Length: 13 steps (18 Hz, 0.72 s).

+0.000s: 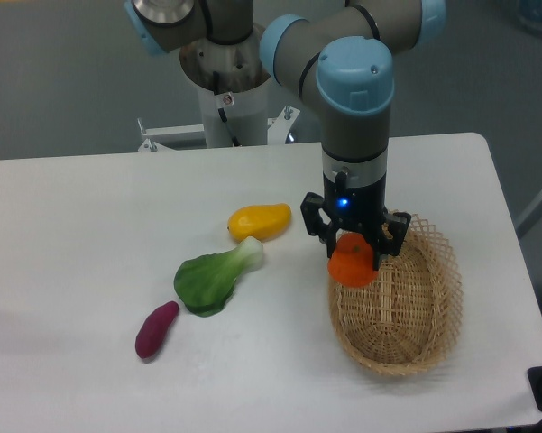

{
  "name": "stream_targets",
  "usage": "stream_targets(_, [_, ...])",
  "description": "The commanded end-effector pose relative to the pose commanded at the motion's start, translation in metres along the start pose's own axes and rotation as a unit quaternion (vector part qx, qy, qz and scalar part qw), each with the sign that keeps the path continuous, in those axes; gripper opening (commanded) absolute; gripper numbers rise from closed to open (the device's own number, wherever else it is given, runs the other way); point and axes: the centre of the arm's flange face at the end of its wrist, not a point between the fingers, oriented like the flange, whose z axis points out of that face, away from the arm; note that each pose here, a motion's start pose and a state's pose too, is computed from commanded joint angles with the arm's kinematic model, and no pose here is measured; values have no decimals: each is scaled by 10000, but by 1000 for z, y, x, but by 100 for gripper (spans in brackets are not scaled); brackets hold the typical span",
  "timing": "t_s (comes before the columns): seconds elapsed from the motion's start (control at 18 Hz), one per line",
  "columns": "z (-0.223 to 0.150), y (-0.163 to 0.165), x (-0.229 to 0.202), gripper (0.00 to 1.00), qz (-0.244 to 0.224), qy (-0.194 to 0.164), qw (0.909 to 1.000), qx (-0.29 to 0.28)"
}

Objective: Place the orange on the table
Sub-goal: 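Lift the held orange out of the wicker basket with the gripper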

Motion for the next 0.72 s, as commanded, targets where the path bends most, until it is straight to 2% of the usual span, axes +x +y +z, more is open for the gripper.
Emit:
stream_targets(0.39, [10,-2,2,68,-41,41,10000,-23])
stream_targets(0.56, [21,-12,8,68,-502,31,9987,30])
stream_targets(0.72, [38,-37,23,68,-798,-95,9965,229])
